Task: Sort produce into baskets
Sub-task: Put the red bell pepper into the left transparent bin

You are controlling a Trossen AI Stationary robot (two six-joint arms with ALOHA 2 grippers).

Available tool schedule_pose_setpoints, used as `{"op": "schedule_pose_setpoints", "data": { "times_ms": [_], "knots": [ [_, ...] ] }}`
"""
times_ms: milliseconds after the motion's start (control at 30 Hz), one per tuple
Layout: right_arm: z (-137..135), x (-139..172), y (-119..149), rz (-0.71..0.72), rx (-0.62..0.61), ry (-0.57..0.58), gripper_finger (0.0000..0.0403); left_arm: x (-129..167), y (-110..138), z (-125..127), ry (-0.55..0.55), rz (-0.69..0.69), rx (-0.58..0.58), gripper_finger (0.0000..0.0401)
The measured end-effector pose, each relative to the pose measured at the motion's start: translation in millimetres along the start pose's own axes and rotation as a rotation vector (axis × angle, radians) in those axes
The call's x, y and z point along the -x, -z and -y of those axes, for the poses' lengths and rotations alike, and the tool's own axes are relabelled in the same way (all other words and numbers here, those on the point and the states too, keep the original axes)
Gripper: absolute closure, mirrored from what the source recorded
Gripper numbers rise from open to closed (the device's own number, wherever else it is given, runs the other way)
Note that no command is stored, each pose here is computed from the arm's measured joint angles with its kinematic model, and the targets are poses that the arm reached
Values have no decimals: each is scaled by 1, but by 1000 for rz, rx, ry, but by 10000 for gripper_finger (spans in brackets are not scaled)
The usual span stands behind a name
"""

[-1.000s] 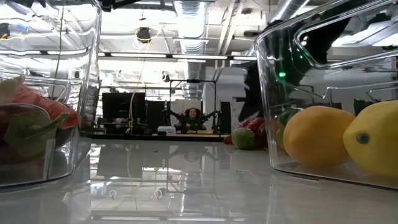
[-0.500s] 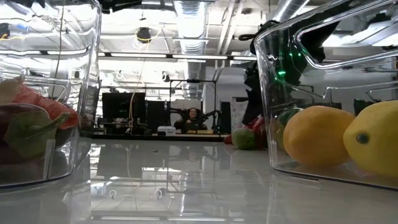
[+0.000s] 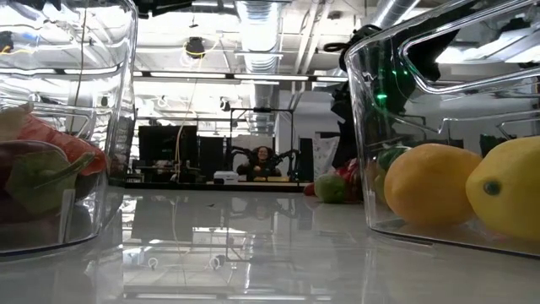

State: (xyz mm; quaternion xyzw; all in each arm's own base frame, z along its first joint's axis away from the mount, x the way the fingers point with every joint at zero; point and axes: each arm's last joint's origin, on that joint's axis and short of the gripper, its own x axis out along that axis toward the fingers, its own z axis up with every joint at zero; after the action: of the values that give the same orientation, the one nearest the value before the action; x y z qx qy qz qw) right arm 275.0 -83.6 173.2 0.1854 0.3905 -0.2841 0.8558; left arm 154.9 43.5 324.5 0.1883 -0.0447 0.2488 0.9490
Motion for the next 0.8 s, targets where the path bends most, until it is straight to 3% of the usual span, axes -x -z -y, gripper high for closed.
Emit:
{"op": "schedule_pose_setpoints", "data": {
  "times_ms": [400, 567, 800],
  "knots": [
    [-32, 23, -23, 13, 93, -3, 210, 0, 1, 0, 0, -8, -10, 150],
    [-64, 49, -35, 13, 165, -37, 210, 0, 2, 1, 7, -23, -11, 150],
    [-110, 91, -32, 4, 290, -110, 210, 0, 3, 1, 11, -35, 11, 150]
  ]
}}
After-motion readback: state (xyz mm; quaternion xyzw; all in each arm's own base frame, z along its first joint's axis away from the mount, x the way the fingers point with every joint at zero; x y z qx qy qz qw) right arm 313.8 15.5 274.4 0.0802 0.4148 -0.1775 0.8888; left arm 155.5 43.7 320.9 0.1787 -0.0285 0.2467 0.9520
